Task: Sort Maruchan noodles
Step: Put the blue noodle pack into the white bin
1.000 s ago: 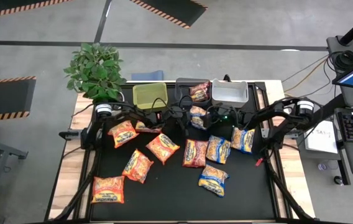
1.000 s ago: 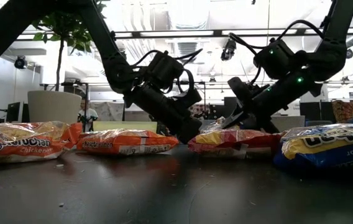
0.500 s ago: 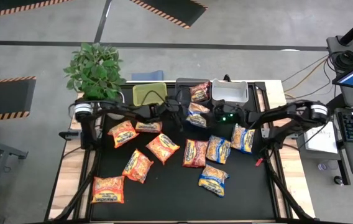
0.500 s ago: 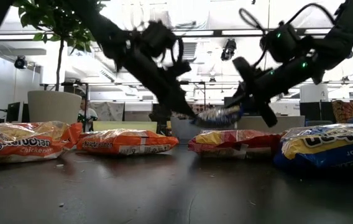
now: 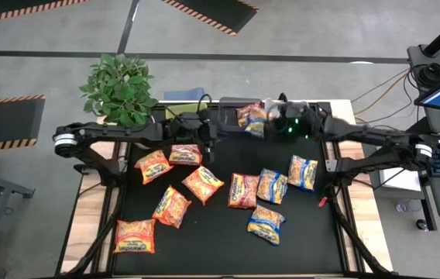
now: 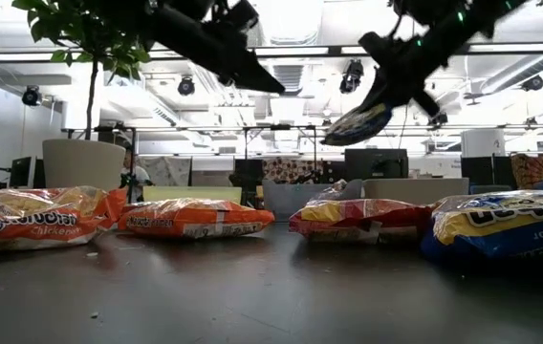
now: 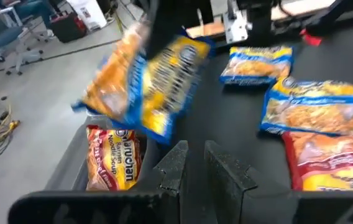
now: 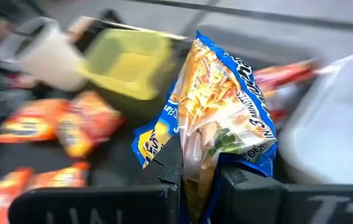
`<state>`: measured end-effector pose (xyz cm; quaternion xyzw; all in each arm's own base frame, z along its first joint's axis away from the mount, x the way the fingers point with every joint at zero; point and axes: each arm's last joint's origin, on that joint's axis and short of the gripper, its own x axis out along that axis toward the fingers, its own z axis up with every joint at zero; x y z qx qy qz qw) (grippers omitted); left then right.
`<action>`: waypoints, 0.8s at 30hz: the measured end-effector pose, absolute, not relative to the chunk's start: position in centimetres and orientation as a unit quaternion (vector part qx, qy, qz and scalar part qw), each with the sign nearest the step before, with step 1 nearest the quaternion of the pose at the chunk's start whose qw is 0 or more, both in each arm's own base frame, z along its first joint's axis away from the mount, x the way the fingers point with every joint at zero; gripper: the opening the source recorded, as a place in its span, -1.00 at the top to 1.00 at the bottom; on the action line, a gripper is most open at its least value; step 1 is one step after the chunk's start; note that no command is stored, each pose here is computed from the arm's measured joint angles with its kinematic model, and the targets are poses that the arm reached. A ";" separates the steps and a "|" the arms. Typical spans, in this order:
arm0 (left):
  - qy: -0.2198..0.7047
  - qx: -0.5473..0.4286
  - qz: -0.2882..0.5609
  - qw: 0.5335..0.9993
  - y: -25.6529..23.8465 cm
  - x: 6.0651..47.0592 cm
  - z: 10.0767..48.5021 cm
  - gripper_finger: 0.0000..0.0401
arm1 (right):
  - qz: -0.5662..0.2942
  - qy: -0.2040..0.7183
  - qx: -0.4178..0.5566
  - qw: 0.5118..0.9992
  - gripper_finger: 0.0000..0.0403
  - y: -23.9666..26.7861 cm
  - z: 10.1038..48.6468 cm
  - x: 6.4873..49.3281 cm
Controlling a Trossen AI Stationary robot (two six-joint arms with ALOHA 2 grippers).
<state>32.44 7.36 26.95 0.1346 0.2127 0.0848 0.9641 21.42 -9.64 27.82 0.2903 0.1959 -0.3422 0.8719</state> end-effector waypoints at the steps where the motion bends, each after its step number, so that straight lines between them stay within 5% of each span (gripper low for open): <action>1: 0.207 0.129 0.083 0.966 7.3 32.2 27.2 0.82 | -0.359 0.214 0.282 0.863 0.87 -10.0 28.9 21.2; 11: 0.203 0.118 0.071 0.969 6.2 31.6 27.6 0.82 | -0.468 0.393 0.274 0.743 0.87 -16.5 35.2 19.4; 24: 0.206 0.108 0.056 0.971 5.1 31.7 27.6 0.82 | -0.423 0.563 0.397 0.588 0.87 -27.6 30.5 16.9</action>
